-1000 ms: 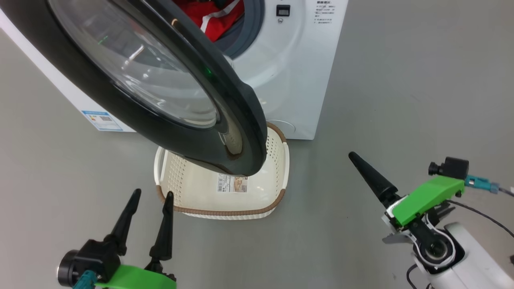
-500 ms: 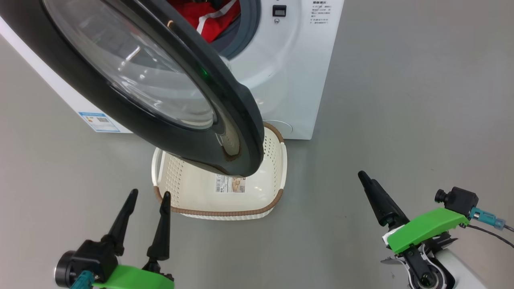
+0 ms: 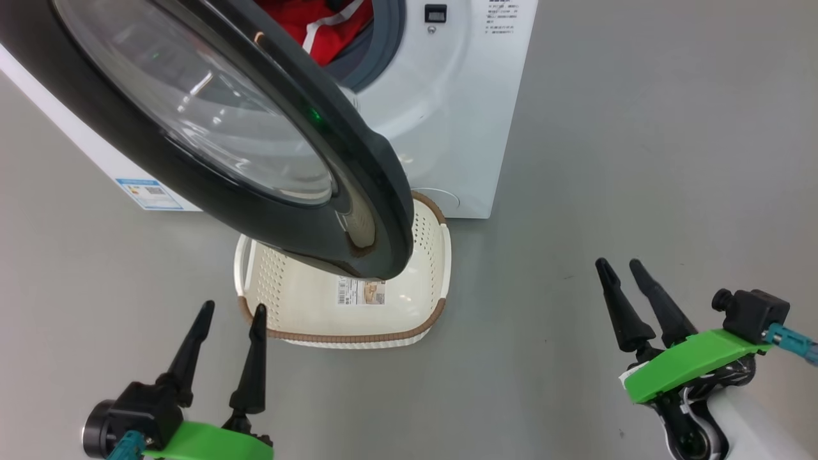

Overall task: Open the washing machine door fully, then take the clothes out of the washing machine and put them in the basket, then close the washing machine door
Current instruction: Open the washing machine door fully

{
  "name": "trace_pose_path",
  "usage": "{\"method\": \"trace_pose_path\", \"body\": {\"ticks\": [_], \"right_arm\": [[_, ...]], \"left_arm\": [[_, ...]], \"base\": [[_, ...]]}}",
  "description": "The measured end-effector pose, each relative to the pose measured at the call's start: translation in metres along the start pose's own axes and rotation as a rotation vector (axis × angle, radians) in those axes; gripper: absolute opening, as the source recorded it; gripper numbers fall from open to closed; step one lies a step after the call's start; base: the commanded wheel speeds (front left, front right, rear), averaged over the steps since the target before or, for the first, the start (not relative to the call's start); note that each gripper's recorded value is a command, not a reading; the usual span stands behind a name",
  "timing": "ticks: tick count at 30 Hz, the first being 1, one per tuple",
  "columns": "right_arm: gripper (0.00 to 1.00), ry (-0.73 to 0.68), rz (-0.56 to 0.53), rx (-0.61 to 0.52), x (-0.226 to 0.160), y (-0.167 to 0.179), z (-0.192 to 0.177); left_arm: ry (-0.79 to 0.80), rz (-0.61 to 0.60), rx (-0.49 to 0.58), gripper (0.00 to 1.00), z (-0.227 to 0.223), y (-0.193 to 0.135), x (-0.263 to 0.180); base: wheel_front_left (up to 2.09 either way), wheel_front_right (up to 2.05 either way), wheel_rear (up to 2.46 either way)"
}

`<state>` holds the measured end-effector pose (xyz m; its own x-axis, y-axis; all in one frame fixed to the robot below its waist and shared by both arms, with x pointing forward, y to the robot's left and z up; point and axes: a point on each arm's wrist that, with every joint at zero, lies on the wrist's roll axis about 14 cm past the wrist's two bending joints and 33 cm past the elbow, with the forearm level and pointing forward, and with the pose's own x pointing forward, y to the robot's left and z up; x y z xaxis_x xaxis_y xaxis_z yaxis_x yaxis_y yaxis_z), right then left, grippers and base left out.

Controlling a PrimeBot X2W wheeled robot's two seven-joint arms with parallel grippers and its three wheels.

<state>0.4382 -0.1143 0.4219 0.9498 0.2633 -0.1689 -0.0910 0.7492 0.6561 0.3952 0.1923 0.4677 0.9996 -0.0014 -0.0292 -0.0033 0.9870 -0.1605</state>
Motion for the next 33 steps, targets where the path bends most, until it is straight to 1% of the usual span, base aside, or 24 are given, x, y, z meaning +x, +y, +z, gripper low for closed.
{"method": "trace_pose_path", "body": {"ticks": [2, 7, 8, 10, 13, 16, 19, 24, 33], "right_arm": [[1.00, -0.019, 0.010, -0.075, 0.000, 0.002, 0.003], [1.00, -0.061, 0.006, -0.214, -0.005, 0.004, 0.009], [1.00, -0.088, 0.008, -0.283, -0.004, 0.005, 0.016], [1.00, -0.104, 0.014, -0.381, -0.005, 0.007, 0.022], [1.00, -0.137, 0.012, -0.462, -0.007, 0.011, 0.031], [1.00, -0.180, 0.006, -0.509, -0.008, 0.015, 0.041], [1.00, -0.188, -0.005, -0.523, -0.010, 0.014, 0.042], [1.00, -0.163, -0.019, -0.512, -0.013, 0.010, 0.032], [1.00, -0.150, -0.026, -0.522, -0.015, 0.007, 0.029]], "left_arm": [[0.003, 0.001, 0.001, 1.00, -0.001, 0.000, 0.000], [0.006, 0.003, 0.001, 1.00, -0.002, 0.001, 0.001], [0.007, 0.004, 0.001, 1.00, -0.002, 0.002, 0.000], [0.007, 0.006, 0.001, 1.00, -0.002, 0.002, 0.000], [0.007, 0.009, 0.002, 1.00, -0.002, 0.003, 0.000], [0.007, 0.013, 0.002, 1.00, -0.002, 0.004, -0.001], [0.010, 0.017, 0.003, 1.00, -0.003, 0.006, -0.001], [0.010, 0.022, 0.004, 1.00, -0.003, 0.007, -0.002], [0.009, 0.021, 0.004, 1.00, -0.003, 0.007, -0.002]], "base": [[0.00, 0.00, 0.00], [0.00, 0.00, 0.00], [0.00, 0.00, 0.00], [0.00, 0.00, 0.00], [0.00, 0.00, 0.00], [0.00, 0.00, 0.00], [0.00, 0.00, 0.00], [0.00, 0.00, 0.00], [0.00, 0.00, 0.00]]}}
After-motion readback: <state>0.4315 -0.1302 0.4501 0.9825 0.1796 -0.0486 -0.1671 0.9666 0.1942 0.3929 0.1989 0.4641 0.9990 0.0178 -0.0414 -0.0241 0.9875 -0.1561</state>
